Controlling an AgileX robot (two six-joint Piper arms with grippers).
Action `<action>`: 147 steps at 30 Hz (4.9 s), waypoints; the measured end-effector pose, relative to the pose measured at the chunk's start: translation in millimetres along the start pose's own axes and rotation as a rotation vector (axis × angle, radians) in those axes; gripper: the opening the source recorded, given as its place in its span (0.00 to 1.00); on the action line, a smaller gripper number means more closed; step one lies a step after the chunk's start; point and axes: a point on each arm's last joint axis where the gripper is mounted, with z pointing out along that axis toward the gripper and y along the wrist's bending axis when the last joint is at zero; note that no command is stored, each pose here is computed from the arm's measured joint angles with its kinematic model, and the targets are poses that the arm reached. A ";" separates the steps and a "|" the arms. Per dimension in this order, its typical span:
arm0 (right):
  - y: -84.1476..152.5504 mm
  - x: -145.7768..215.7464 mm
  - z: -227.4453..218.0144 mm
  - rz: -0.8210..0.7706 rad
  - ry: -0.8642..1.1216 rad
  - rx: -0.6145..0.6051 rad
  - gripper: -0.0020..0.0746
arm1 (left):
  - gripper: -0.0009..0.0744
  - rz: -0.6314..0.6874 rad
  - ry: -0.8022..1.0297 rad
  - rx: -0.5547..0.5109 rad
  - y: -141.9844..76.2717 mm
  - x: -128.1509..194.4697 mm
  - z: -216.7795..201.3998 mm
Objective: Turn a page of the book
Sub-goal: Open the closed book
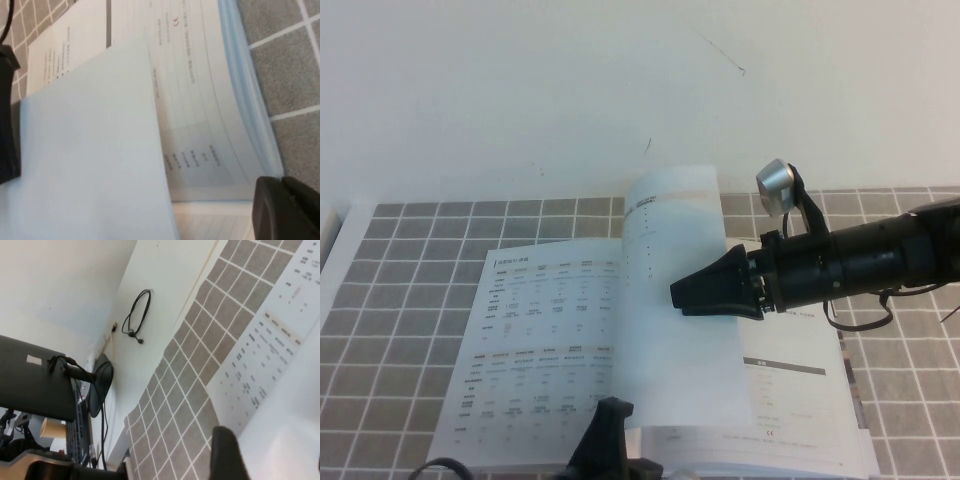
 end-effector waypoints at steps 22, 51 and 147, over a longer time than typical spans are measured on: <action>3.7 -0.4 -1.3 0.004 0.009 0.004 0.53 | 0.01 -0.182 0.083 -0.386 15.0 6.8 21.5; 31.7 34.0 9.3 -0.239 0.269 0.285 0.03 | 0.01 -0.378 0.086 -0.584 29.1 13.1 13.3; -3.5 -7.3 22.6 -0.278 0.213 0.754 0.02 | 0.01 -1.540 0.221 -0.198 95.5 83.5 57.5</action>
